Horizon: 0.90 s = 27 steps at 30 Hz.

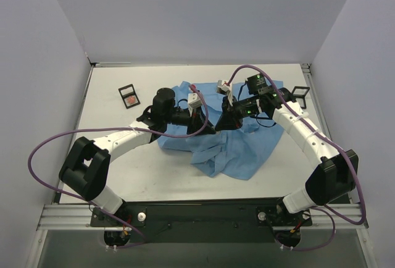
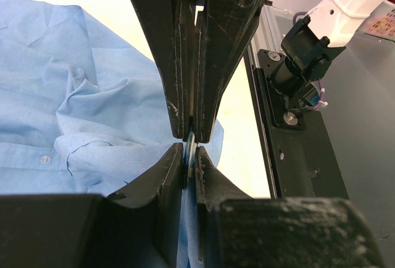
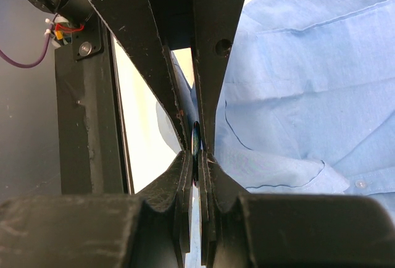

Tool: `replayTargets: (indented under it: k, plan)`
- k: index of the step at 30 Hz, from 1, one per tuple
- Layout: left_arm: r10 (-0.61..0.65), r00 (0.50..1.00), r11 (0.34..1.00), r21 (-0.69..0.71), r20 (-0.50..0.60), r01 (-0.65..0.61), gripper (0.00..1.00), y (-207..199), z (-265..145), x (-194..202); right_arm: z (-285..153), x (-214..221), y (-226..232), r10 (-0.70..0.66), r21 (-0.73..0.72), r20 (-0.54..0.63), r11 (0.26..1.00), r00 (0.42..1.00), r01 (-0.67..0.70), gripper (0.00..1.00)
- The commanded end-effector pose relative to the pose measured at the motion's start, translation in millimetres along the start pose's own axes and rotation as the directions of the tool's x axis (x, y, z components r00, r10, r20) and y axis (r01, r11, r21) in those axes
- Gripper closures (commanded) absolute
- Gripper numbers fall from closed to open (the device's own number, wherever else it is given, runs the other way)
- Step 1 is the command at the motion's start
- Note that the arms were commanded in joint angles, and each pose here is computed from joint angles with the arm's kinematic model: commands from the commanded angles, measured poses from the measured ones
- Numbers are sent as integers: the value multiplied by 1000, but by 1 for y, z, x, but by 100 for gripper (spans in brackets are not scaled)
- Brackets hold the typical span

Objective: Remove the brooch from the garment
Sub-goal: Remove the brooch from the clothes.

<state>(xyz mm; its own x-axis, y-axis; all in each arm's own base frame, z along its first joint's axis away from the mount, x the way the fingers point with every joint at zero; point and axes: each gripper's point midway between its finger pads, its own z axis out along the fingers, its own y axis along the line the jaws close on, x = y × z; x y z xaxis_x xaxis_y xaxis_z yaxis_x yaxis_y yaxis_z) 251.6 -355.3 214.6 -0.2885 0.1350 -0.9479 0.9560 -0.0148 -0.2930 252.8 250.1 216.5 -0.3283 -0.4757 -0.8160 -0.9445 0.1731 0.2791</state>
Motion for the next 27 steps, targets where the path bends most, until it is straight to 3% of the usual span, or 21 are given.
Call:
replayTargets:
  k: [1,15,27]
  plan:
    - [11,1000,990,-138,13,-9,84,30,-3,-7,-7,-15,40,-16,-115,59,993,998,23,100]
    - [-29,999,983,-180,41,36,90,40,-7,-12,-7,-15,40,-16,-118,56,993,998,23,100]
    - [-59,994,983,-171,90,73,87,41,-14,-19,-6,-14,40,-18,-120,55,993,998,24,100]
